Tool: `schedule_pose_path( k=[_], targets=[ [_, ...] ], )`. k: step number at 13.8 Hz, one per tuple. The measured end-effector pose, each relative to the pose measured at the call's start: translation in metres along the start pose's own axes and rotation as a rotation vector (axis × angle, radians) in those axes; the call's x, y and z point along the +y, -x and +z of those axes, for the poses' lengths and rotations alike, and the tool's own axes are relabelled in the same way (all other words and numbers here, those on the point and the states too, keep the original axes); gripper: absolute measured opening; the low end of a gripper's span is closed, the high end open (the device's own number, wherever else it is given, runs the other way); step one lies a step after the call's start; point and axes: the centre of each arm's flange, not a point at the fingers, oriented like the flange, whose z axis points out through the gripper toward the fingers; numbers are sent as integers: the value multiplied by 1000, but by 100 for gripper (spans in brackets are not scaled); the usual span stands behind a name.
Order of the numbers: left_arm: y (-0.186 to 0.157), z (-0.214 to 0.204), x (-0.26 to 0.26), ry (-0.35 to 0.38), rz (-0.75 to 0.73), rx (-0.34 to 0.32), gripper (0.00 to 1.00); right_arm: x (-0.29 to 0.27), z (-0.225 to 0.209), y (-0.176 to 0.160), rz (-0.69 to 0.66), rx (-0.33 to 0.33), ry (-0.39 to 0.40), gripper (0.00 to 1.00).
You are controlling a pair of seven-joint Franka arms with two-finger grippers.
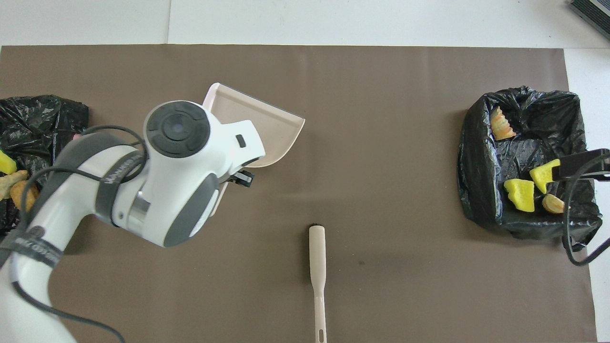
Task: Sweep and dump trash in bin
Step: 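Lower the dustpan onto the table with the left gripper and release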
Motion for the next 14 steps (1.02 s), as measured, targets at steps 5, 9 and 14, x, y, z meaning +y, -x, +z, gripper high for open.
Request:
schedule_pose_path(
  k=[5, 9, 14],
  targets=[
    [-42, 25, 73, 80, -191, 24, 32, -3, 0, 0, -6, -1, -1, 100],
    [-72, 46, 96, 86, -267, 34, 32, -5, 0, 0, -36, 0, 21, 100],
    [-77, 70, 111, 77, -261, 14, 32, -3, 0, 0, -54, 2, 49, 100]
  ],
)
